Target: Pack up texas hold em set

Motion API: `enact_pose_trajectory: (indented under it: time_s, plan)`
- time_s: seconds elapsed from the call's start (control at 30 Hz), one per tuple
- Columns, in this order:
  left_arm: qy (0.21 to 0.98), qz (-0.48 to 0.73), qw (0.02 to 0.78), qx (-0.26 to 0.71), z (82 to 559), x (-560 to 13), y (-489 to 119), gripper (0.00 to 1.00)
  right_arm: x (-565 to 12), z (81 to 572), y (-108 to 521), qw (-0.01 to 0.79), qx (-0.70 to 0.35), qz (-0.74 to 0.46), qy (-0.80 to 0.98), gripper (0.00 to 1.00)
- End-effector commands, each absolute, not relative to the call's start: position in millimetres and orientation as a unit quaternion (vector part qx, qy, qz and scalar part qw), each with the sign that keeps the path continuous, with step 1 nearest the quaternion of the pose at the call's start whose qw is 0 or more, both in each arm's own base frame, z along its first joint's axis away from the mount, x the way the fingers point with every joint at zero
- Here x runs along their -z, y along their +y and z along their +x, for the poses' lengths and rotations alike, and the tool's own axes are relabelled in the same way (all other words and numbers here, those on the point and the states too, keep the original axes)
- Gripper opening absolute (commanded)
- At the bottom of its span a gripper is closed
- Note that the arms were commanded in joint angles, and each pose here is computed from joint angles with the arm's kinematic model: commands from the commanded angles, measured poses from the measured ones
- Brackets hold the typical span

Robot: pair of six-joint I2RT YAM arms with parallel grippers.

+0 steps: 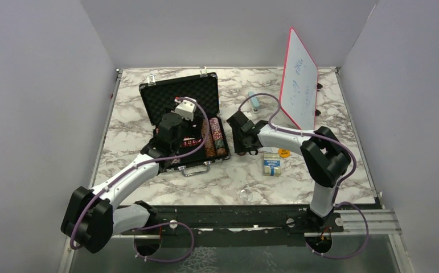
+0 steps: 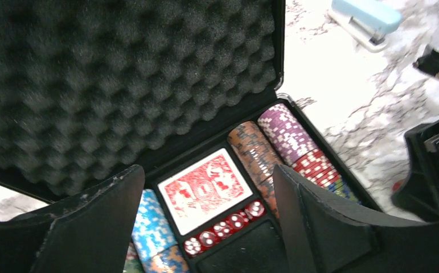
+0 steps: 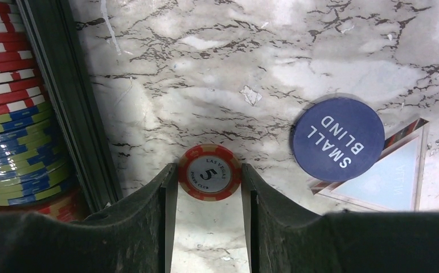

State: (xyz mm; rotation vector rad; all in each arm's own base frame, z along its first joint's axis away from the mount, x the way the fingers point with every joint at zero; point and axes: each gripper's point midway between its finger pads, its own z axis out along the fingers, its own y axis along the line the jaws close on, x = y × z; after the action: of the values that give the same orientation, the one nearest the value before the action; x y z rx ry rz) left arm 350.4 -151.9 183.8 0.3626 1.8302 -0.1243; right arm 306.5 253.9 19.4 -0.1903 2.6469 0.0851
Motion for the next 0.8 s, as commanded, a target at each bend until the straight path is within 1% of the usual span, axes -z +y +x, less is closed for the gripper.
enact_pose_trajectory:
  time_s: [0.0,0.03,0.13,0.2,0.27,0.37,0.43,0.53,0.6,0.67,0.77]
  plan:
    - [0.777,0.095,0.618,0.070,352.8,-201.6,-147.6,0.97,-17.5,295.2,235.5,0.232,-0.010,-0.059,0.971,0.41]
    - [0.788,0.086,0.606,0.072,353.1,-202.6,-148.0,0.99,-23.7,296.0,236.7,0.238,-0.016,-0.057,0.969,0.41]
    - [0.823,0.064,0.560,0.073,353.2,-201.6,-150.2,0.99,-42.1,293.3,243.8,0.247,-0.048,-0.056,0.966,0.41]
    - [0.841,0.041,0.531,0.092,345.2,-194.3,-153.7,0.99,-52.3,290.1,247.1,0.249,-0.066,-0.051,0.965,0.41]
    - [0.849,0.033,0.509,0.141,330.4,-184.7,-164.7,0.99,-61.2,286.1,249.8,0.250,-0.084,-0.044,0.964,0.41]
    - [0.839,0.027,0.481,0.253,302.4,-177.6,-192.0,0.98,-75.4,280.3,257.3,0.250,-0.119,-0.035,0.960,0.41]
    - [0.824,0.011,0.454,0.339,282.1,-173.9,-211.6,0.95,-84.3,276.3,263.6,0.247,-0.143,-0.031,0.958,0.41]
    - [0.794,0.001,0.423,0.437,259.5,-175.9,-233.9,0.87,-98.5,271.7,273.7,0.244,-0.181,-0.024,0.952,0.41]
    - [0.792,-0.007,0.395,0.466,249.4,-169.0,-243.5,0.82,-109.2,268.2,280.8,0.241,-0.208,-0.016,0.948,0.42]
    - [0.798,0.004,0.378,0.469,242.9,-162.0,-254.4,0.79,-118.3,264.8,288.1,0.237,-0.236,-0.007,0.942,0.42]
    - [0.805,0.015,0.361,0.471,232.5,-152.1,-273.7,0.77,-128.1,259.3,297.5,0.226,-0.272,0.011,0.935,0.42]
